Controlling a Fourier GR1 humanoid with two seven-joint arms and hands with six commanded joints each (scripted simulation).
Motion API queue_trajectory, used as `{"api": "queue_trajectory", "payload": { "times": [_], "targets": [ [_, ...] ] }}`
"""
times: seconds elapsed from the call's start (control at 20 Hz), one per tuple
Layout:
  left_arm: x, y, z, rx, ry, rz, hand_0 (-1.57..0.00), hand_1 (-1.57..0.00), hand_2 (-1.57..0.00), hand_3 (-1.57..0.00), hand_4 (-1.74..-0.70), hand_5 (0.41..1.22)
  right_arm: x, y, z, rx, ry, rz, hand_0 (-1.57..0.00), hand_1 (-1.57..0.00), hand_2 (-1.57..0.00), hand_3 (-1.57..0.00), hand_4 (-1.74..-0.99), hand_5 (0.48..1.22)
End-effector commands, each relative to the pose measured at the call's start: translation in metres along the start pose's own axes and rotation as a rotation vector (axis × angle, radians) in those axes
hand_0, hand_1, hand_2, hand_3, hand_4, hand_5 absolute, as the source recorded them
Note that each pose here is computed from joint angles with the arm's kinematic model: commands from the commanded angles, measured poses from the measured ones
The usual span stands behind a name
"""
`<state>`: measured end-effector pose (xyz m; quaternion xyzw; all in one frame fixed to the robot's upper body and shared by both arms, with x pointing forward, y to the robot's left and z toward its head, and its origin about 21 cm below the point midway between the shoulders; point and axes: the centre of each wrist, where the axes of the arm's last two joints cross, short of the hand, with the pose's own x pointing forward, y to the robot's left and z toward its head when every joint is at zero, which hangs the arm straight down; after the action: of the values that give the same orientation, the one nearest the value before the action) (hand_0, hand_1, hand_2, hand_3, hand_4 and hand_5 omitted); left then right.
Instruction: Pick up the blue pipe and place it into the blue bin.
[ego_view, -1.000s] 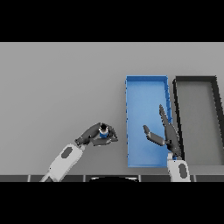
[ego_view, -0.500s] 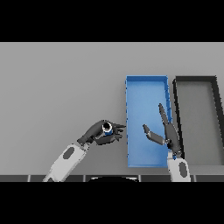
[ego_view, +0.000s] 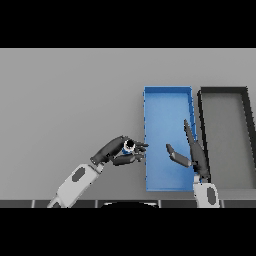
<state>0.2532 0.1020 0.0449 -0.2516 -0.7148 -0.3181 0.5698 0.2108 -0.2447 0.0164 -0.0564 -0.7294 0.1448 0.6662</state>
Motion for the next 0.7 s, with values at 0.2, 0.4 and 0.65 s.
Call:
{"api": "queue_trajectory", "payload": {
  "times": [0.2,0.4,0.65],
  "targets": [
    [-0.001,-0.003,-0.001,-0.007,0.016,0.0,-1.57,-1.57,-1.57,-1.49,-1.74,1.219,0.0,0.0,-0.003,0.005,0.009,-0.007,0.0,0.0,0.0,0.0,-1.176,0.605],
    [-0.003,-0.002,0.0,-0.009,0.026,-0.014,-1.57,-1.57,-1.57,-1.5,-1.74,1.22,0.018,-0.018,-0.009,0.147,-0.146,-0.198,0.0,0.0,0.0,0.0,-1.212,0.589],
    [-0.001,-0.005,-0.003,-0.022,0.018,-0.022,-1.57,-1.57,-1.57,-1.49,-1.74,1.221,0.083,-0.039,-0.021,0.462,-0.234,-0.188,0.0,0.0,0.0,0.0,-1.314,0.5]
  ]
}}
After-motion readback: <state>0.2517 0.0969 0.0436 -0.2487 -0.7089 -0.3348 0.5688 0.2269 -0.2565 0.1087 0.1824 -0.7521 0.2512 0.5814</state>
